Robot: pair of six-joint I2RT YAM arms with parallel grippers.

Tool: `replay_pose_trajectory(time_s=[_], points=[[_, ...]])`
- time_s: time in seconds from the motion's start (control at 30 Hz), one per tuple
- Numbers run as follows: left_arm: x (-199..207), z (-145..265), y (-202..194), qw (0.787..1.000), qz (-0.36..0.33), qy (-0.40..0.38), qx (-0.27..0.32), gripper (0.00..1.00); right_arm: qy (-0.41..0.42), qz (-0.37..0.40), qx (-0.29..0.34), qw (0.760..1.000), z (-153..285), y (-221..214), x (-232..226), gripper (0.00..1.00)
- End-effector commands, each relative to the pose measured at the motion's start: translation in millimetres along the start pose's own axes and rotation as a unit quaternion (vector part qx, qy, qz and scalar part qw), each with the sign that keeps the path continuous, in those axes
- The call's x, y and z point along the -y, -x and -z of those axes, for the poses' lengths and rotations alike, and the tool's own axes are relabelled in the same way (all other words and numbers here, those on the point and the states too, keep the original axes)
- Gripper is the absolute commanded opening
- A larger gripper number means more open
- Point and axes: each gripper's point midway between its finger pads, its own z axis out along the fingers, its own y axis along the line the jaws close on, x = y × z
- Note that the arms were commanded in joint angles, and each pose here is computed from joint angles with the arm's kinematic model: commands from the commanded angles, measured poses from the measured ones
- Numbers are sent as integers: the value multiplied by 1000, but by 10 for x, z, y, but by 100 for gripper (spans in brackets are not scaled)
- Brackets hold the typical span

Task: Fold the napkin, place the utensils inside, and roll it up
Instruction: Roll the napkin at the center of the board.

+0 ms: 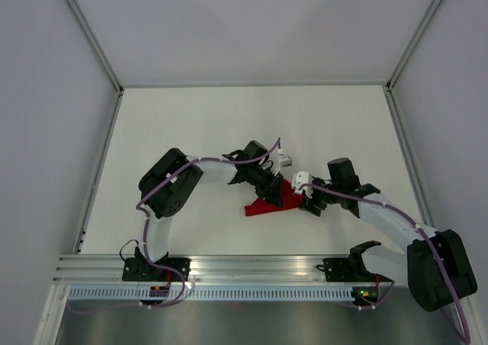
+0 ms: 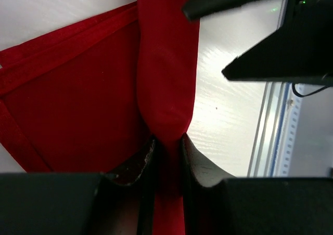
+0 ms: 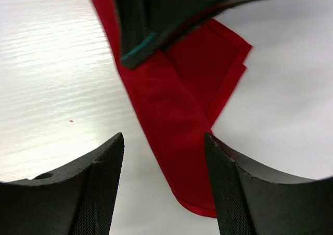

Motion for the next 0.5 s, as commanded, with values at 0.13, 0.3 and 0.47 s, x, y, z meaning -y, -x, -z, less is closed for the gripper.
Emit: replay_pose_trajectory(time_s=[0.13, 0.3, 0.47], points=[[-234, 50, -820, 978, 167, 24, -124, 2, -9, 93, -3, 996, -204, 79, -109, 69], [-238, 60, -798, 973, 189, 14, -134, 3, -1, 120, -12, 993, -310, 88, -248, 69], [-255, 36, -743, 972, 197, 10, -131, 3, 16, 131, -22, 991, -377, 72, -362, 69]])
